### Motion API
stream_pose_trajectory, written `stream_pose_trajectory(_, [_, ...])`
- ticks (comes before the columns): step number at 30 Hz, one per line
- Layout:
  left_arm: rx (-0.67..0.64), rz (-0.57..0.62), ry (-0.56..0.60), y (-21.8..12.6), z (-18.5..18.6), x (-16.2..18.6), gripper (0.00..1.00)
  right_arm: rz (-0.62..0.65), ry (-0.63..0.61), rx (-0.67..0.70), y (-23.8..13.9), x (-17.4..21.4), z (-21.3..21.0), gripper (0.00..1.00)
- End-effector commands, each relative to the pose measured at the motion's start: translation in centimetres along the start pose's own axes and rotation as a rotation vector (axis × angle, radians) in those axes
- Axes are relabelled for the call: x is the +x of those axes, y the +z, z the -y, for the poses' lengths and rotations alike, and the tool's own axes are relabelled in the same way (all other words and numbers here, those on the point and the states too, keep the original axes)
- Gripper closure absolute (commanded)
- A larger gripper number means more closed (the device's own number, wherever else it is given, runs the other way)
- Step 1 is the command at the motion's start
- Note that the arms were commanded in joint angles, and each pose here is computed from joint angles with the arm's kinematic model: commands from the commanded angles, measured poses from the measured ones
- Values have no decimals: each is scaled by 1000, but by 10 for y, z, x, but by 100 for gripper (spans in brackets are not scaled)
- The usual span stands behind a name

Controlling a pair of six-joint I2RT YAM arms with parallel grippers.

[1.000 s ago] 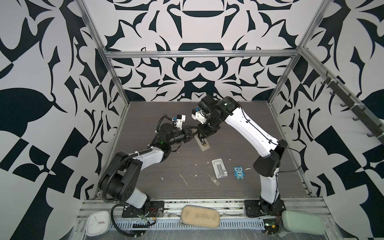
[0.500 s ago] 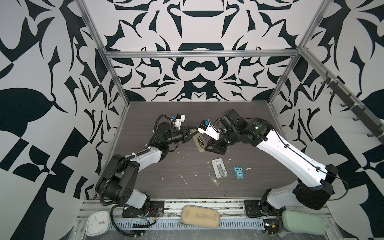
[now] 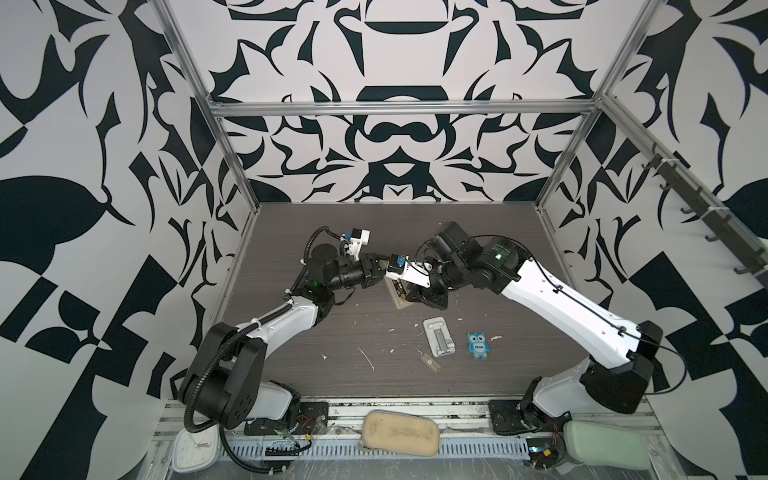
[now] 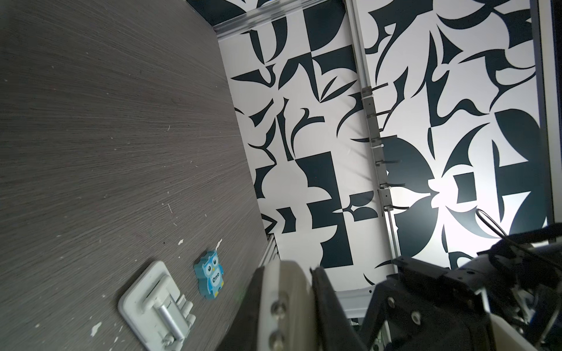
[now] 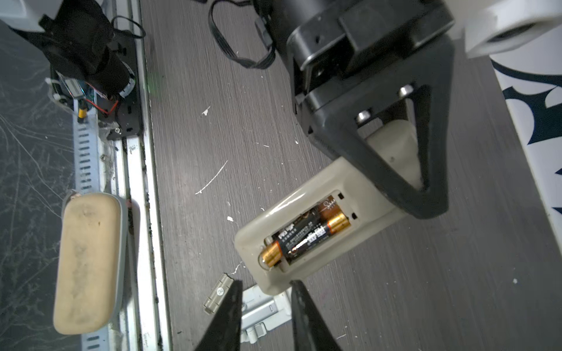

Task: Load the batteries into the remote control

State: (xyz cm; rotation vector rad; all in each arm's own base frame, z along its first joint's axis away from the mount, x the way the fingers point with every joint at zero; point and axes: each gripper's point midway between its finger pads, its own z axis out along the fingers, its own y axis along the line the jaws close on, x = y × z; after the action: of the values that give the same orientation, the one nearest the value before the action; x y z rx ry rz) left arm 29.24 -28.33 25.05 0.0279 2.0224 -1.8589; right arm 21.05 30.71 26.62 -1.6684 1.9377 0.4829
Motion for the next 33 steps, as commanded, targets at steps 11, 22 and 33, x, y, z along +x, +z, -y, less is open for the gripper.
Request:
stream_pose_trajectory(11, [18,-31,36,-4,15,5,100,-24,-138,38,2,-10,-7,61])
stream_pose_trajectory(22, [17,-37,33,-4,14,5,100,-64,-163,68,12,-3,-3,68])
stream_pose_trajectory(33, [18,-40,34,-3,13,5,100,-77,-181,64,18,-2,-5,71])
